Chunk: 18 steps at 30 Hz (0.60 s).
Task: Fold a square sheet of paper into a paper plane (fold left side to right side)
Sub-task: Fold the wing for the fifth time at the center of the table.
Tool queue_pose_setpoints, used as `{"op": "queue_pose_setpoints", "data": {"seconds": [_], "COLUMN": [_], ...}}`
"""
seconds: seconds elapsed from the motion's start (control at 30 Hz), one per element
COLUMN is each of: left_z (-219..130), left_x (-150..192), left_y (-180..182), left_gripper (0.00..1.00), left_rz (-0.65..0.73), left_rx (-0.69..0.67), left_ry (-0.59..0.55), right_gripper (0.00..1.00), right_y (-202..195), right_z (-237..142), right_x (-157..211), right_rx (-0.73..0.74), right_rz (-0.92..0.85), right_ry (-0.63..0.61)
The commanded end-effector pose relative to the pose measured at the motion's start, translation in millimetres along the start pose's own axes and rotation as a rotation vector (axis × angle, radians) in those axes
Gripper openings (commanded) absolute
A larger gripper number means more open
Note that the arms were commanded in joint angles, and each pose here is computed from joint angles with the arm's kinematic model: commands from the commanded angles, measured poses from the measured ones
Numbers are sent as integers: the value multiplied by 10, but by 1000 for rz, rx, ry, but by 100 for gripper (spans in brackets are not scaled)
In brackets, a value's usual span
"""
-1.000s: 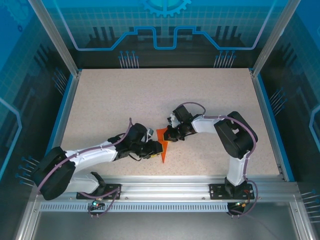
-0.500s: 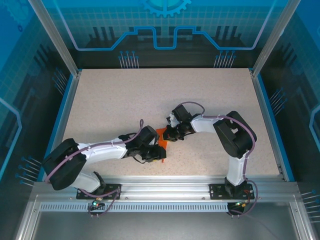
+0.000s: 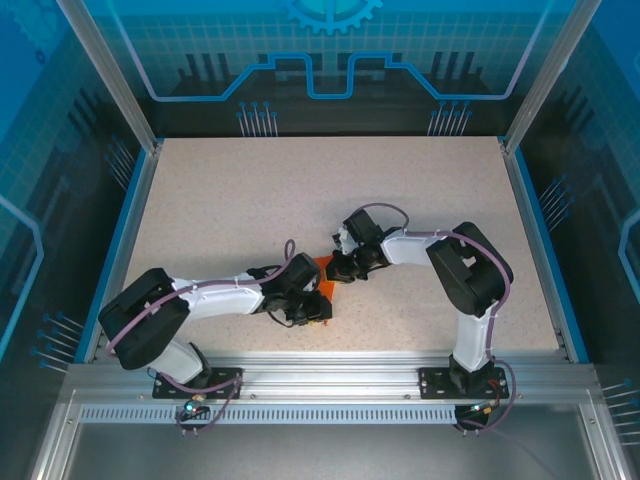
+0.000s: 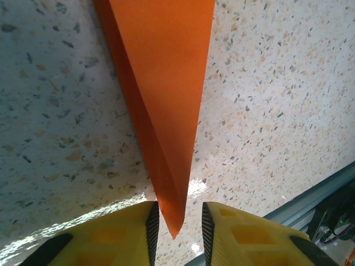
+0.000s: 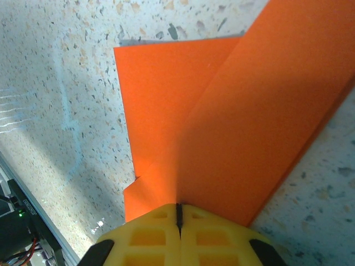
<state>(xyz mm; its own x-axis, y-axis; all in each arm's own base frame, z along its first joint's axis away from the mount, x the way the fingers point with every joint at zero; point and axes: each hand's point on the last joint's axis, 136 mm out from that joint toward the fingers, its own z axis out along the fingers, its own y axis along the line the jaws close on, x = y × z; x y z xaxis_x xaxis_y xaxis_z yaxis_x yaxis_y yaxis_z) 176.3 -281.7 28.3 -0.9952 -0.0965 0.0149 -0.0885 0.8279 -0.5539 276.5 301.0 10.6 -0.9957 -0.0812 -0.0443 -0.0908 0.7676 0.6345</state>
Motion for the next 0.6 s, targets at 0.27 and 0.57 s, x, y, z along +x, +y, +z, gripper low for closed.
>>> {"op": "queue_pose_setpoints", "data": {"seconds": [0.27, 0.57], "left_z": [36, 42], "left_x": [-20, -5], "left_y": [-56, -40], "left_gripper": [23, 19], "left_rz": [27, 27], "left_rx": [-4, -10], "left_ry": [2, 7], "right_gripper": [0, 0], "right_y": [-303, -318], "right_z": [134, 142], "right_x": [216, 220], "right_rx": [123, 126], "right_rz": [30, 31], "right_ry": [62, 65]}}
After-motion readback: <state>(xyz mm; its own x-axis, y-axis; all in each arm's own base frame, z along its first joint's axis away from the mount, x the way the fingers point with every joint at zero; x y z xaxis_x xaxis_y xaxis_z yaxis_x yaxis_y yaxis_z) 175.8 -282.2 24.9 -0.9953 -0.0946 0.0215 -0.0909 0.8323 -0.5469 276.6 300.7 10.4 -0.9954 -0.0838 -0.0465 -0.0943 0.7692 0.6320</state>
